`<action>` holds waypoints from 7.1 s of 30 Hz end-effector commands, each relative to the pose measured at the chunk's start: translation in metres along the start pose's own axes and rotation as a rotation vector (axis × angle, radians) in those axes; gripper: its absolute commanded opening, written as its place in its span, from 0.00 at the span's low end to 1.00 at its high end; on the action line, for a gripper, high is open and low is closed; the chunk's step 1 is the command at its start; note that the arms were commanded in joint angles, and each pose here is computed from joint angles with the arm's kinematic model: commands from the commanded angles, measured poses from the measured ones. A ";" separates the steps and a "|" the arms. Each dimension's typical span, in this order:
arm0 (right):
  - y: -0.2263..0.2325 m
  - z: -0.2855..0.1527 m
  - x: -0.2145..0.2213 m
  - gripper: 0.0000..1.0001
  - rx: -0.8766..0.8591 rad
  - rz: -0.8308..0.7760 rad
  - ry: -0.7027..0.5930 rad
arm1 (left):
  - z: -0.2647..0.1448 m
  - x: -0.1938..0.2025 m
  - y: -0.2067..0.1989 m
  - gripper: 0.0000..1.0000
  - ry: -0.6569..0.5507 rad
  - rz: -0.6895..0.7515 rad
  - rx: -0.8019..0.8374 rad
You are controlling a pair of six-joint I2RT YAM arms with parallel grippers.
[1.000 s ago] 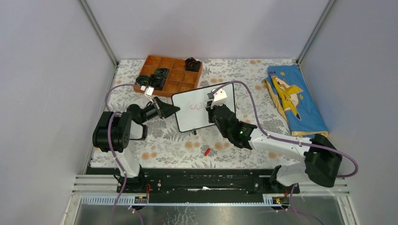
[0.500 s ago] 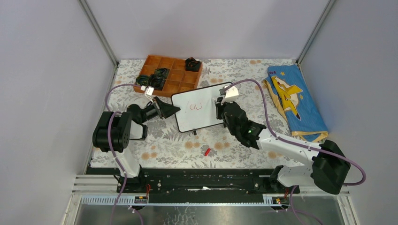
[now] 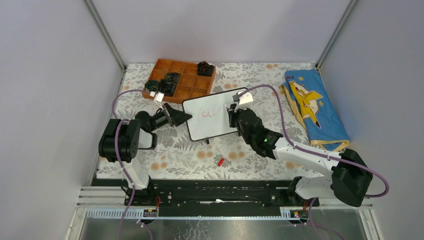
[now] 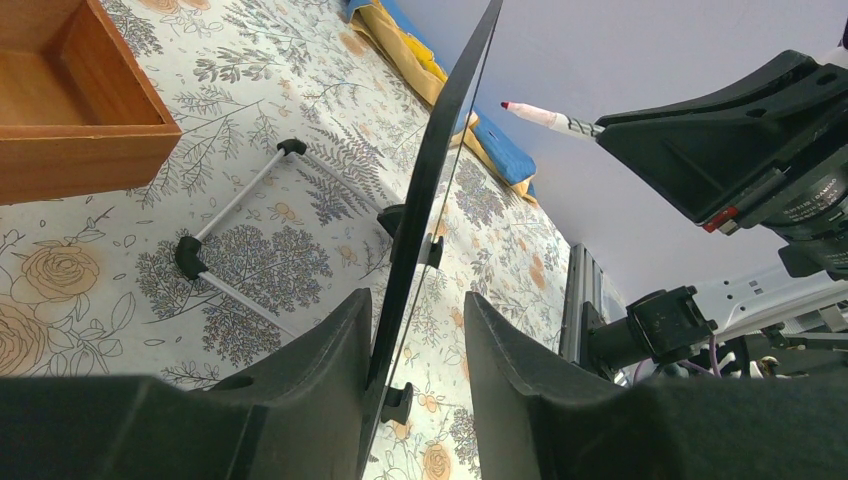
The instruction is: Write a sentence on the whiteboard
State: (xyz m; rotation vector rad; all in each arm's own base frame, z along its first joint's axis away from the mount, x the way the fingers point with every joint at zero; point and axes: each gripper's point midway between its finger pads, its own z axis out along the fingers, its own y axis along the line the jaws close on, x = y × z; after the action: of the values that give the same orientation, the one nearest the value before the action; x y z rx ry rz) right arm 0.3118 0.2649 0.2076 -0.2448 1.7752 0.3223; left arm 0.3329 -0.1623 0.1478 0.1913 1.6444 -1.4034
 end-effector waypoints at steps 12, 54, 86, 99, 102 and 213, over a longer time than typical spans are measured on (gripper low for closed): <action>0.001 0.015 -0.020 0.00 0.051 0.014 -0.035 | 0.002 -0.002 -0.007 0.46 0.001 0.034 0.028; -0.014 0.001 0.030 0.00 0.099 -0.020 0.076 | 0.007 0.005 -0.012 0.46 0.028 0.040 0.036; -0.012 0.010 -0.011 0.00 0.054 0.083 -0.016 | 0.008 0.003 -0.013 0.47 0.026 0.041 0.035; -0.002 0.016 -0.003 0.00 0.011 0.071 0.016 | 0.008 0.003 -0.013 0.47 0.027 0.039 0.035; -0.002 0.015 0.003 0.00 0.001 0.071 0.030 | 0.008 0.003 -0.013 0.47 0.027 0.039 0.035; -0.023 0.013 -0.003 0.00 0.064 0.095 0.013 | 0.011 0.008 -0.015 0.47 0.046 0.044 0.034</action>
State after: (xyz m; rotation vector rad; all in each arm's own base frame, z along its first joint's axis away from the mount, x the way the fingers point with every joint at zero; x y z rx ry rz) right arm 0.3226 0.2396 0.1829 -0.1541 1.8662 0.2734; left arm 0.3240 -0.1780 0.1405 0.2131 1.7007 -1.4341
